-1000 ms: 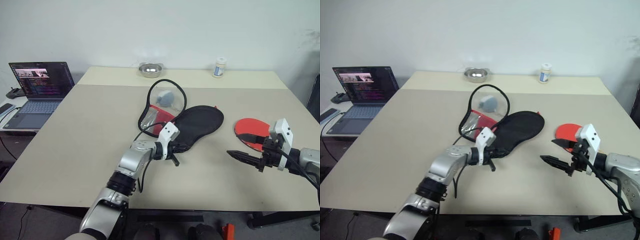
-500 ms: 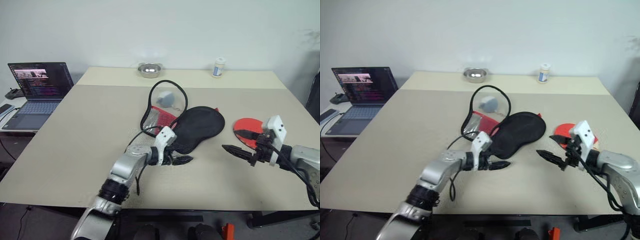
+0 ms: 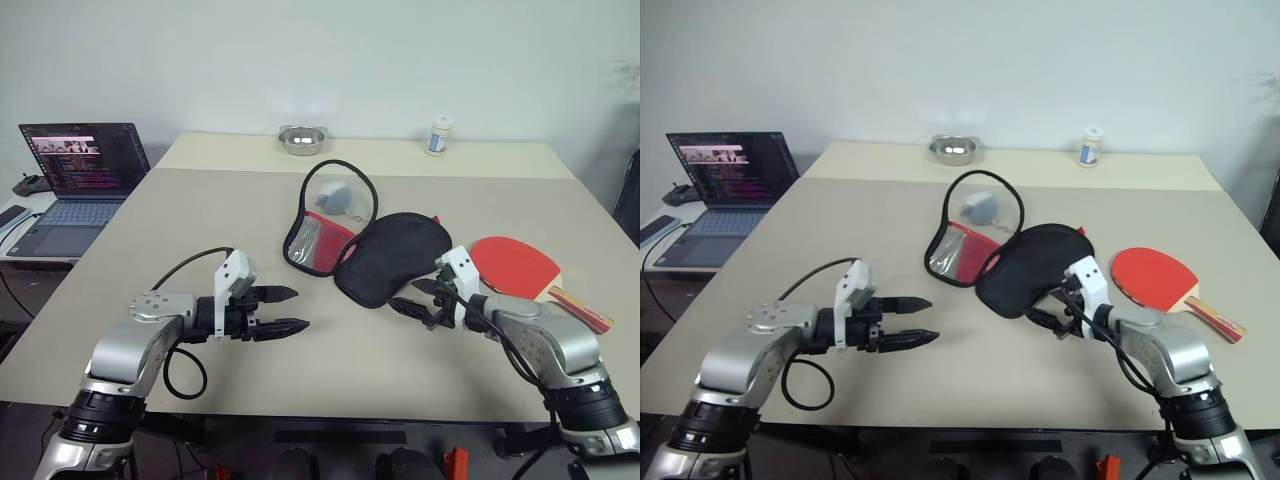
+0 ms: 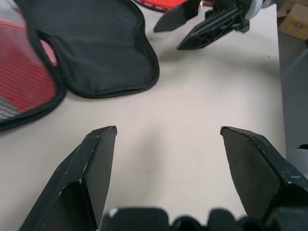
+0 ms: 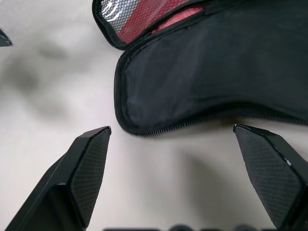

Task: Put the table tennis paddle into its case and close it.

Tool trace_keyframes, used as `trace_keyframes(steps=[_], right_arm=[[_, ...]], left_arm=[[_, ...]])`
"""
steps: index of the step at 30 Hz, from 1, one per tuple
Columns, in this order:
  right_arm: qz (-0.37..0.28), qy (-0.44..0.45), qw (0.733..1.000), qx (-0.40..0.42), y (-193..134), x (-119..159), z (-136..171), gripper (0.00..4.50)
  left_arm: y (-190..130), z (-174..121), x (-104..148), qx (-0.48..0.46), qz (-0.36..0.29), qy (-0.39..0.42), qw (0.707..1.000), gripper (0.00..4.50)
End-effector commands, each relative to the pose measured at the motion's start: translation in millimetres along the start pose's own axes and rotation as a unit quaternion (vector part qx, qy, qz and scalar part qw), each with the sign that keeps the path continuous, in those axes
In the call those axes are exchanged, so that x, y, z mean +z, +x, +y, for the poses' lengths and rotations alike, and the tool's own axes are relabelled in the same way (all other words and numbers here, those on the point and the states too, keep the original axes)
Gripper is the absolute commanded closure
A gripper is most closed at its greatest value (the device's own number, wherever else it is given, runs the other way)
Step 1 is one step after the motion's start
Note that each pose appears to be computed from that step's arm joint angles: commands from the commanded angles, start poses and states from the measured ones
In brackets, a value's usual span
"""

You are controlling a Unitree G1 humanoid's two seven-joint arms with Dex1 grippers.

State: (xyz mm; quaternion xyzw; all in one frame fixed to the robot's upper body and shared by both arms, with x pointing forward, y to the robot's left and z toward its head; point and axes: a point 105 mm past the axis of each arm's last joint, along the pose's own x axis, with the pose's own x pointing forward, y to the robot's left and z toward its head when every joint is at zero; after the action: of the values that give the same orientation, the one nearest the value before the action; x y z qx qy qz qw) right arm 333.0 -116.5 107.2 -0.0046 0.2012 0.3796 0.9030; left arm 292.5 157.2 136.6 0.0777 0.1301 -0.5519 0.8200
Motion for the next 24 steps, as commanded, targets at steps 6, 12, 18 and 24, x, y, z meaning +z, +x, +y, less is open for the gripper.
trace_keyframes(steps=[6,12,18,24], right_arm=[[0.026,0.003,1.0,-0.006,21.8,-2.7,2.0,0.0],[-0.004,0.045,0.999,-0.01,50.5,13.7,13.2,0.0],[0.004,0.032,0.999,-0.026,66.8,12.1,17.6,0.59],[0.012,0.024,1.0,-0.017,57.8,10.7,14.4,2.71]], left_arm=[[-8.3,-7.2,12.0,-0.015,-0.007,0.039,0.999,0.75],[-11.7,-16.5,15.0,-0.041,-0.001,0.071,0.997,0.75],[-11.1,-16.8,14.8,-0.042,0.007,0.088,0.995,0.71],[-8.0,-19.6,13.8,-0.04,0.005,0.087,0.995,0.71]])
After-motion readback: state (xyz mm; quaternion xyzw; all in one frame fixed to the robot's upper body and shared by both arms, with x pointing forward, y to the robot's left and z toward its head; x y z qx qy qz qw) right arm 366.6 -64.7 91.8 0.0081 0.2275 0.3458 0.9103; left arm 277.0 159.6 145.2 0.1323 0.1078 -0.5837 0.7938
